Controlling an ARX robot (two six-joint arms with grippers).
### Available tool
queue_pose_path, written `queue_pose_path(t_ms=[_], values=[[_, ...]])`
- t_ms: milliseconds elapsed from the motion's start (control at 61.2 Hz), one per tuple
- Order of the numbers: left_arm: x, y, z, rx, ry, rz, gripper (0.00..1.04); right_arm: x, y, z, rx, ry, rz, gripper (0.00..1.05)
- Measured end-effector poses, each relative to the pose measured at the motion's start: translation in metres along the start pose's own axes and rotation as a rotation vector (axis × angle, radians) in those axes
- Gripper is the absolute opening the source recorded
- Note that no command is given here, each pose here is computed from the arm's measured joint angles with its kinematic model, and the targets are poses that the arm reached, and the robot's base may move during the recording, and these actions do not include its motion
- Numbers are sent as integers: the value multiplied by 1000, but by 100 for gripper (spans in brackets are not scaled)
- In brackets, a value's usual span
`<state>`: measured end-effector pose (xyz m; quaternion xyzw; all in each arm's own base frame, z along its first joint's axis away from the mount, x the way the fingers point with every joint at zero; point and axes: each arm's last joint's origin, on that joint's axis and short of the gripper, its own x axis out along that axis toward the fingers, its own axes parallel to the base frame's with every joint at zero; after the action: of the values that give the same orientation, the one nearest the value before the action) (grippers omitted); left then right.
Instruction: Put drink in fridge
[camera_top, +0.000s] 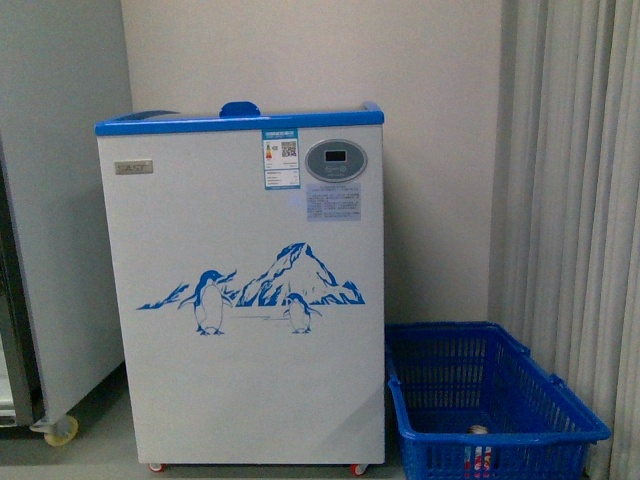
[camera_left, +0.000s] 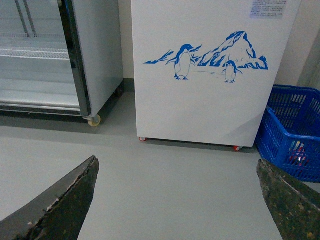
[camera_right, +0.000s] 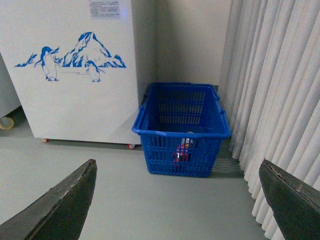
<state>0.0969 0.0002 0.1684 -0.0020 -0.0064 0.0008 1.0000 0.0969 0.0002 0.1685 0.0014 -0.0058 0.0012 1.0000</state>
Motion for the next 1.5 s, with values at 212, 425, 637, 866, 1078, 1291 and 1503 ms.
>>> queue_pose_path(t_ms=[212,425,637,866,1078,1291,1503], values=[[0,0,0,0,0,0,97,0,0,0,0,0,0,97],[0,0,0,0,0,0,97,0,0,0,0,0,0,97],[0,0,0,0,0,0,97,0,0,0,0,0,0,97],[0,0,0,0,0,0,97,0,0,0,0,0,0,97],[0,0,0,0,0,-1,97,0,0,0,0,0,0,97],[0,0,0,0,0,0,97,0,0,0,0,0,0,97],[0,0,0,0,0,-1,97,0,0,0,0,0,0,97]])
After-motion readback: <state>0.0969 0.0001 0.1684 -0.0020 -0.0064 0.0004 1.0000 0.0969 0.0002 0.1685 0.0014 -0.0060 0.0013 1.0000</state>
